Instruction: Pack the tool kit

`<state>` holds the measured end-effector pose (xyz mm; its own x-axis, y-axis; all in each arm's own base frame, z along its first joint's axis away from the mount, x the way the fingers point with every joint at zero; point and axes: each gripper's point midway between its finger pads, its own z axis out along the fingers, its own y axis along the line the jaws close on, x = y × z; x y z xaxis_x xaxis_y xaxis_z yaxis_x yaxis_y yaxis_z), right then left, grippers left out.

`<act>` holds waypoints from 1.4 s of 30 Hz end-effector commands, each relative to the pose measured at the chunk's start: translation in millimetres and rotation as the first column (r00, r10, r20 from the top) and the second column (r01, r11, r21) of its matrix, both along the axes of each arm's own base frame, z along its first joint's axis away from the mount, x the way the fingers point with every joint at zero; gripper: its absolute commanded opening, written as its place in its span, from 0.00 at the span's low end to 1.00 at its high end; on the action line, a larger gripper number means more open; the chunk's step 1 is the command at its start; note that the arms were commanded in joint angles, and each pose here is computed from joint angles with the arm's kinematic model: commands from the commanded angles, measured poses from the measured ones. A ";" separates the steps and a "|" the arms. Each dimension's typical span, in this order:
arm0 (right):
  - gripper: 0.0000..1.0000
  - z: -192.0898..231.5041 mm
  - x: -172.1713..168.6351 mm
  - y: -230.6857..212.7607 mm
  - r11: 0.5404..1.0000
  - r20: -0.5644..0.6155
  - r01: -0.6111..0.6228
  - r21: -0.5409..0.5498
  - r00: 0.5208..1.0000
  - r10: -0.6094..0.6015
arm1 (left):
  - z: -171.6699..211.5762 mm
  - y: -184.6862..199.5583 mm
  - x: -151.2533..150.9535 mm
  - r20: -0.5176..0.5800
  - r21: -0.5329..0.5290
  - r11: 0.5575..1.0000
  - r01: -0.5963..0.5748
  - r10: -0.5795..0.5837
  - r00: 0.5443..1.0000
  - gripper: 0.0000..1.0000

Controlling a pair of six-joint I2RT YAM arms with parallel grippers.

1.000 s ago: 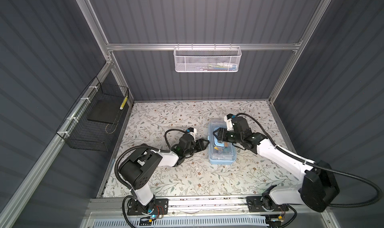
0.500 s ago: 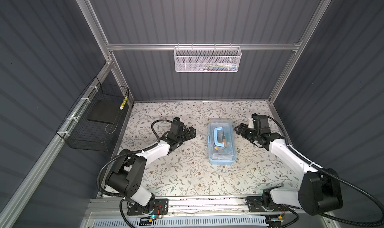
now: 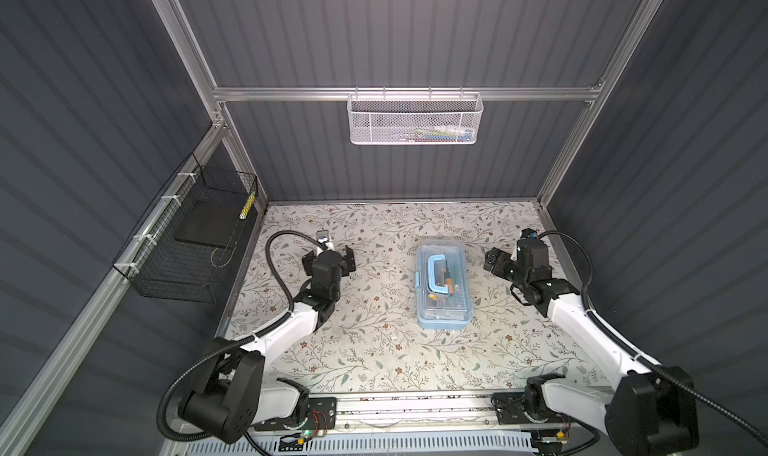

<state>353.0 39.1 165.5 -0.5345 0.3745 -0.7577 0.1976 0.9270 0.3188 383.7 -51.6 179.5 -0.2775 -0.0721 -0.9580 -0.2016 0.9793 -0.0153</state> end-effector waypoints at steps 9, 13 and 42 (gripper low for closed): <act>0.97 -5.1 0.3 -8.7 0.994 0.209 0.033 -0.109 0.978 -0.010 | -77.8 98.2 -3.7 -0.095 0.134 0.946 -0.296 0.310 0.946 0.99; 0.99 5.3 0.1 -14.1 0.980 0.248 0.037 -0.196 0.969 0.013 | -97.9 100.4 17.5 -0.118 0.063 0.976 -0.208 0.215 0.970 1.00; 0.99 -37.7 23.3 -74.1 0.898 0.394 0.185 -0.399 0.919 -0.014 | -111.7 72.5 25.7 -0.099 0.071 0.997 -0.028 0.035 0.994 1.00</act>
<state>358.7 -41.0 97.6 -0.2825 0.0267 -0.9589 0.2919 0.9546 -0.0595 401.9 24.3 58.6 -0.4006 -0.0368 -0.9155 -0.2428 0.9677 0.0674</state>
